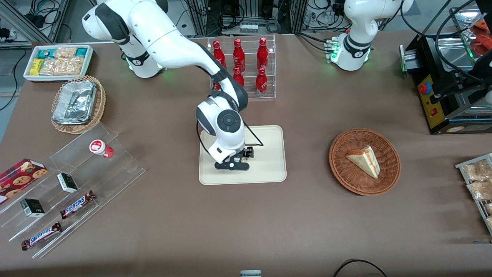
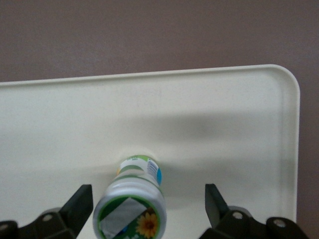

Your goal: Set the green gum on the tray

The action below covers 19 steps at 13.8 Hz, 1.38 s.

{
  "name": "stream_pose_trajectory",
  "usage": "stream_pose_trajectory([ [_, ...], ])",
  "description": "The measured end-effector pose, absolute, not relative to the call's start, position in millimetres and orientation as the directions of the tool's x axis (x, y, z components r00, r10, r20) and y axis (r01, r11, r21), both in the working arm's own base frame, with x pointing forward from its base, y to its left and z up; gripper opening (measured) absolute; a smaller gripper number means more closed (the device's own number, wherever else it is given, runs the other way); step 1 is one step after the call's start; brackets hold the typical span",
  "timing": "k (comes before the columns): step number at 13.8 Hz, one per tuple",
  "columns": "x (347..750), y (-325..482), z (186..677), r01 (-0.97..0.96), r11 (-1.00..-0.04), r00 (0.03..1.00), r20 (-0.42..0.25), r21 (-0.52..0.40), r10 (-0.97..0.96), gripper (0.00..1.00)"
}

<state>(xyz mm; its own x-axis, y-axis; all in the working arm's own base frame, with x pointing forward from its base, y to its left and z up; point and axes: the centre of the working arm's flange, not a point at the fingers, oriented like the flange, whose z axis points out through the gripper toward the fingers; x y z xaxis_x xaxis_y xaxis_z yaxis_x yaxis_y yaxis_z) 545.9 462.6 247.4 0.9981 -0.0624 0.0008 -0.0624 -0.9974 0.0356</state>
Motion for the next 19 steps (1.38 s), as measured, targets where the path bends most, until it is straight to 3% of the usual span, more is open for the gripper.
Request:
stream_pose_trajectory([
  [6,548.4,435.5,343.0,-0.087,-0.995,0.995,-0.048,0.056,-0.09,1.0],
  [10,553.7,409.5,379.9,-0.063,-0.996,0.995,-0.074,0.061,-0.067,1.0],
  [15,588.8,311.3,423.3,0.031,-0.999,0.987,-0.16,0.043,0.024,1.0],
  [19,607.4,230.1,460.1,0.055,-0.998,0.982,-0.179,0.014,0.052,1.0],
])
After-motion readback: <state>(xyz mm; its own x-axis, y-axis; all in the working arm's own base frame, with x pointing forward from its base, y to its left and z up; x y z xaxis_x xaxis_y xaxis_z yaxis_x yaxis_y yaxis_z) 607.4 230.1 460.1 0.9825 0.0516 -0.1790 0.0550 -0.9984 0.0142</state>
